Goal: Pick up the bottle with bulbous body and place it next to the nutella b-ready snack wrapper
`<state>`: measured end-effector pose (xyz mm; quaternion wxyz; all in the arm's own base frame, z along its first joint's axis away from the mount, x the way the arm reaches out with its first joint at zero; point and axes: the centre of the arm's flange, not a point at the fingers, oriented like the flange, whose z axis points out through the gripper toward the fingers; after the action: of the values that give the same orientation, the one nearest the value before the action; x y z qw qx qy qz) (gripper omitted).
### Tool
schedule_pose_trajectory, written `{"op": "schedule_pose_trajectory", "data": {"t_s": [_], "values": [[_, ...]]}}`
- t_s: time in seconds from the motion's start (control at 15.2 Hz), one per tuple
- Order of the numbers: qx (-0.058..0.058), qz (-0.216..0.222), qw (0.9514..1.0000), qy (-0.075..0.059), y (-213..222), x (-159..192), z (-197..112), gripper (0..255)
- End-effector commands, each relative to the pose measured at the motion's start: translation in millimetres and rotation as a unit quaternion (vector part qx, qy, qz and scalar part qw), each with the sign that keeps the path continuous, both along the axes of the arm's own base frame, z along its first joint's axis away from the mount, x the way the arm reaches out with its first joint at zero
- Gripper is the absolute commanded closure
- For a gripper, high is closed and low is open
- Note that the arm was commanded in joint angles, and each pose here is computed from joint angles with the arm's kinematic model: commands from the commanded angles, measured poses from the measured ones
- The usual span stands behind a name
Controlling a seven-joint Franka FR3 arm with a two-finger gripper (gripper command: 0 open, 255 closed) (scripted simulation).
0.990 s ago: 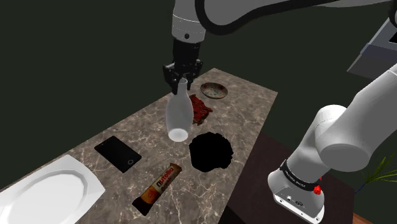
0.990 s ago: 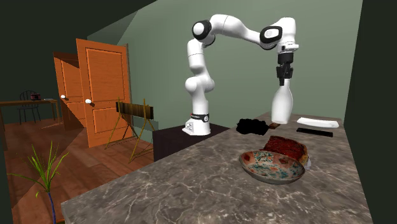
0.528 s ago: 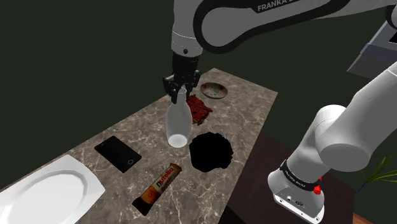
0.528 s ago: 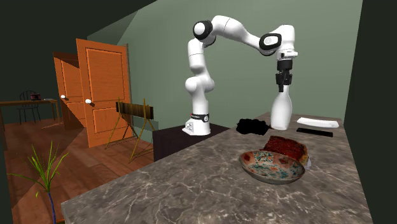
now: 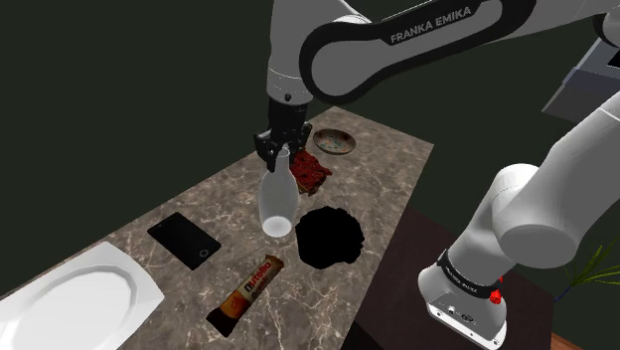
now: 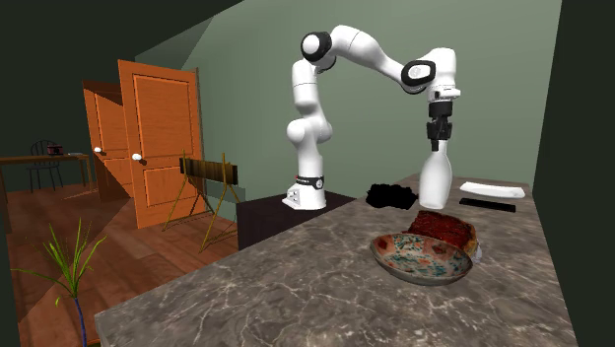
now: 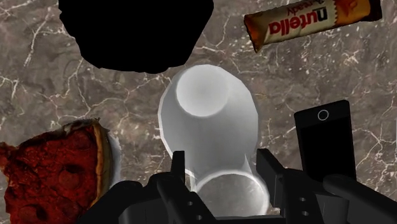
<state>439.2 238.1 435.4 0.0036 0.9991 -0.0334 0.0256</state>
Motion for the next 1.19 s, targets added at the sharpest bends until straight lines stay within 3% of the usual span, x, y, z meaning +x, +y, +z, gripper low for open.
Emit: {"op": "schedule_pose_trajectory", "data": {"t_s": [0.0,0.2,0.26,0.59,0.86,1.12], "values": [[0.000,0.000,1.0000,0.000,0.2,0.0,-0.2,255],[0.000,0.000,1.0000,0.000,0.2,0.0,-0.2,255],[0.000,0.000,1.0000,0.000,0.2,0.0,-0.2,0],[0.000,0.000,1.0000,0.000,0.2,0.0,-0.2,0],[0.000,0.000,1.0000,0.000,0.6,-2.6,49.7,0],[0.000,0.000,1.0000,0.000,0.6,-2.6,49.7,0]]}}
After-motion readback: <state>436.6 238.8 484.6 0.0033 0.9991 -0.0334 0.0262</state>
